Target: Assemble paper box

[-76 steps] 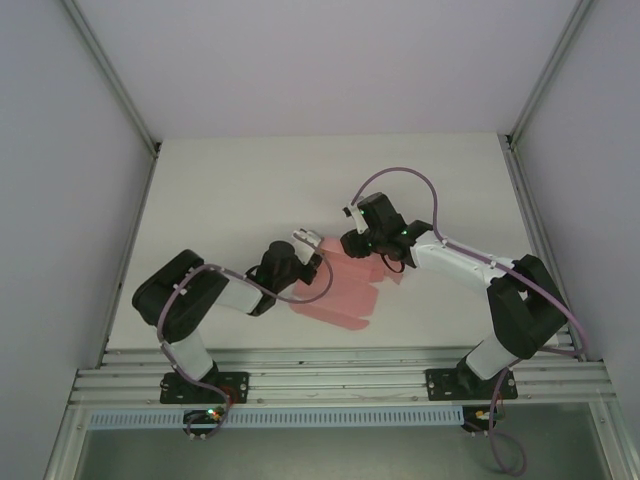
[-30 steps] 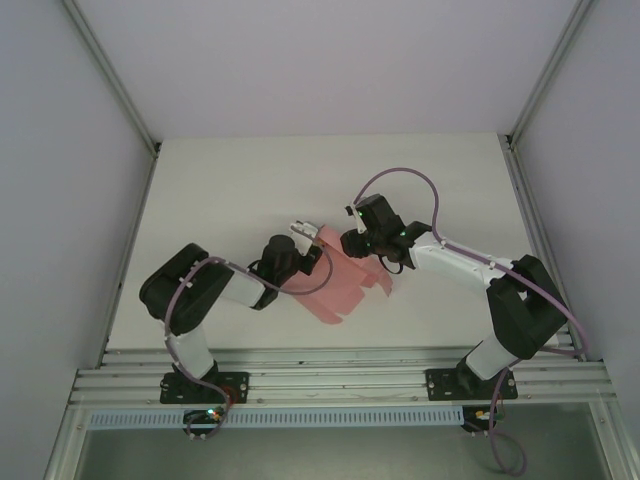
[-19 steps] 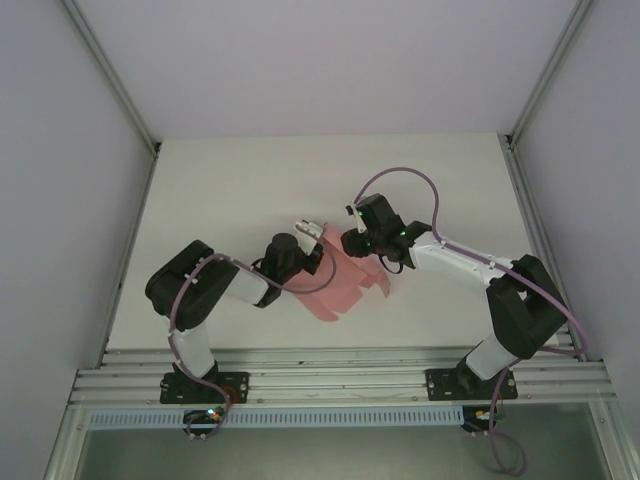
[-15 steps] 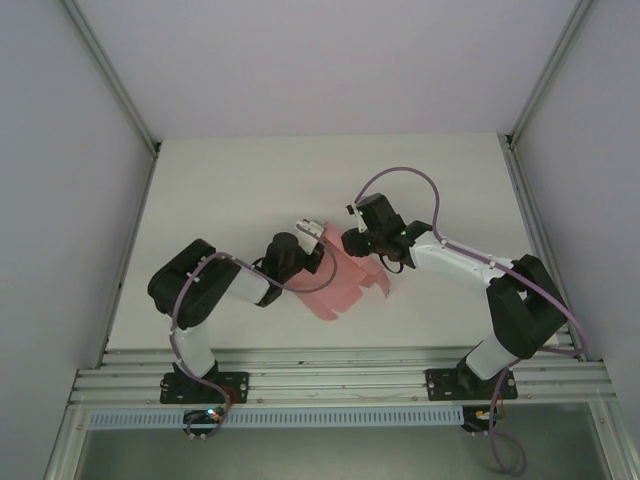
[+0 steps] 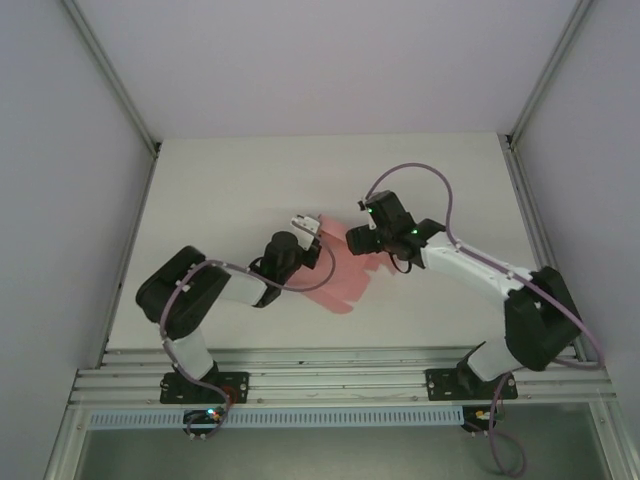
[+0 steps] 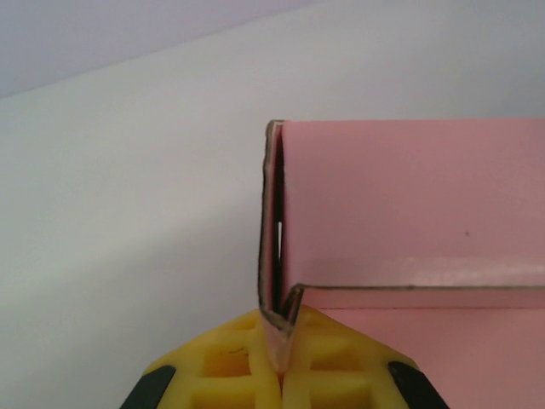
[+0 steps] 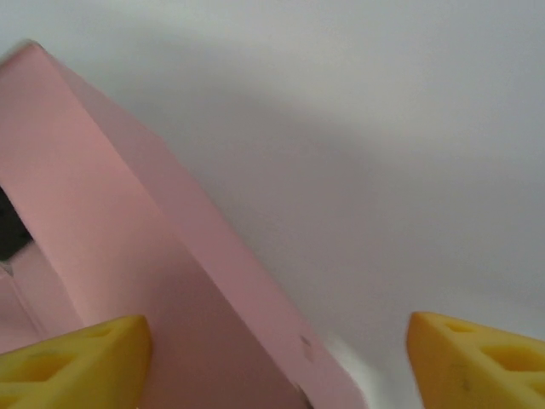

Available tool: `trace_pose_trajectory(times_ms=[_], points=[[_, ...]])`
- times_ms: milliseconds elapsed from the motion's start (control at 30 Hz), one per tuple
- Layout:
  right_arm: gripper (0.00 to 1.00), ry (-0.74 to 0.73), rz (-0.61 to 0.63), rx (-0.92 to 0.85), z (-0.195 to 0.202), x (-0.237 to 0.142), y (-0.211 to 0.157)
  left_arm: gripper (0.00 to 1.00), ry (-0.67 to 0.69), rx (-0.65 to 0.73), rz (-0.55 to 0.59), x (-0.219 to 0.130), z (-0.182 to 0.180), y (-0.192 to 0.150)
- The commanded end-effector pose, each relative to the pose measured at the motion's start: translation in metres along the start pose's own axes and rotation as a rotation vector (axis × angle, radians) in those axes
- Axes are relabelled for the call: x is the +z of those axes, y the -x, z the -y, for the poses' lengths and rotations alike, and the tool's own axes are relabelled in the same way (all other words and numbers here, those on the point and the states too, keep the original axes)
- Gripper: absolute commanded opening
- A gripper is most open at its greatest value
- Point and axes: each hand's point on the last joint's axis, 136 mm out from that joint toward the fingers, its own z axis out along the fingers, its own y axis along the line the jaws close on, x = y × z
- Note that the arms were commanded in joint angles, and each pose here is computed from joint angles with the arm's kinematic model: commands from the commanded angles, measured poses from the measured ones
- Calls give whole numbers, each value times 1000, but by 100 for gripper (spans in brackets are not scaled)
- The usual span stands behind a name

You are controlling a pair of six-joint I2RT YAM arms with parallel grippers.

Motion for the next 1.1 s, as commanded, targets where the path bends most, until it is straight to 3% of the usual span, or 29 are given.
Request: trace_pose_trajectory(times_ms=[0,67,300,800,933,1067], points=[[86,-135,93,-1,33,-43,9,0,124,-56,2,-14,-24,17],[91,-161,140,9,44,-58,10,0,146,-63,-1,-20,-28,20],[93,-137,184,36,56,-70,10,0,115,-68,3,-33,-25,26],[87,56,16,-3,16,-2,-18,0,47,-146,35,-39,-14,52],[87,79,76,14,10,5,-4,0,1,-143,42,-38,-6,58],[88,127,217,66,2,2,23,0,-14,-164,50,-38,-2,61]])
